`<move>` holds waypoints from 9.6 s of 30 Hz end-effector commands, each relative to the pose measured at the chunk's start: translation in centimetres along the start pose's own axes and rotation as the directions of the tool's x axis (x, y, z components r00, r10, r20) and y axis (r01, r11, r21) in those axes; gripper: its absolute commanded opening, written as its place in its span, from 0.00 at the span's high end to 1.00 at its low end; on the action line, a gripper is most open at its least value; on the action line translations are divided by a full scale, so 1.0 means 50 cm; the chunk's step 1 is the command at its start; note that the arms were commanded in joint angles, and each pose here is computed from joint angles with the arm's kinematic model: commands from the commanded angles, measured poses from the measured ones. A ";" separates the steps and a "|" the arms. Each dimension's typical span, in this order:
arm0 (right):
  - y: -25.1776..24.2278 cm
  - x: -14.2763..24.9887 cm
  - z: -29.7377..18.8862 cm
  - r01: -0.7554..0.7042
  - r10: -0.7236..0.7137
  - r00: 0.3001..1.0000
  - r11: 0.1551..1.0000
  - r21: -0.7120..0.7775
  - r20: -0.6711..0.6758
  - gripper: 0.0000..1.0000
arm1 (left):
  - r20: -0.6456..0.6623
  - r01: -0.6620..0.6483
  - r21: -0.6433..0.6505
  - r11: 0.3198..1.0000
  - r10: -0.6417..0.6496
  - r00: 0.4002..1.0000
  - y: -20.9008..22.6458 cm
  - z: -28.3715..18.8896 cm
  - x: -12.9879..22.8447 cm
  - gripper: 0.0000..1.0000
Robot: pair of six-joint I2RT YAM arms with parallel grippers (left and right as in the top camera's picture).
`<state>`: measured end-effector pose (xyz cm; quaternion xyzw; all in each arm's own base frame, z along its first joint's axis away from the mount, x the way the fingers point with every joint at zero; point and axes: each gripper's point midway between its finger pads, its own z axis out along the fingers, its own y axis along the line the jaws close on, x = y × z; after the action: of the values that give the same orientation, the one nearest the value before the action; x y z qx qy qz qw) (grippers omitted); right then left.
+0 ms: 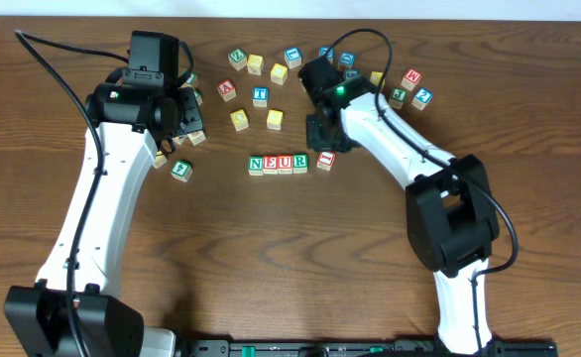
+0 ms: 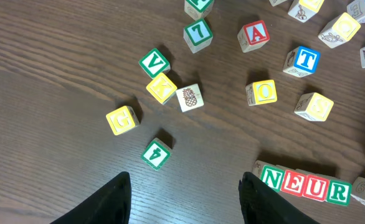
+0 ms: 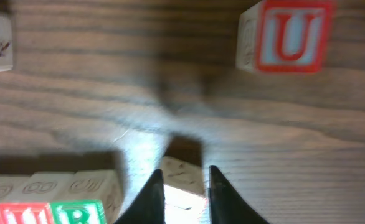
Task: Spell out NEURIPS
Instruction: 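Carry the I block to the right end of NEUR, then lower the I block beside R and open the right gripper, then raise the right gripper up and away from the word, then move the right gripper to the blue P block at upper right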
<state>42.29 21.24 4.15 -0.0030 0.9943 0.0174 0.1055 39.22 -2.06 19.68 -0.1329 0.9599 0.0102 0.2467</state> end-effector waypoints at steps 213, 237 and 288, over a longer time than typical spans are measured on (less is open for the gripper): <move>0.003 -0.046 -0.222 0.081 -0.025 0.966 0.975 -0.208 0.259 0.79 | 0.085 0.008 0.058 0.998 -0.012 0.996 -0.026 0.015 -0.051 0.45; 0.024 -0.011 -0.218 0.103 -0.057 0.976 0.970 -0.218 0.209 0.76 | 0.067 0.006 0.079 0.997 -0.011 0.998 -0.017 -0.048 -0.023 0.45; 0.051 0.027 -0.185 0.109 -0.081 0.987 0.973 -0.206 0.139 0.72 | 0.097 0.003 0.089 0.996 -0.012 0.995 -0.015 -0.072 -0.028 0.45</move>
<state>39.16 23.07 14.51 -0.0640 0.9723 0.1234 0.1881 38.99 -2.91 22.87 -0.1276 0.9477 -0.0265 0.2913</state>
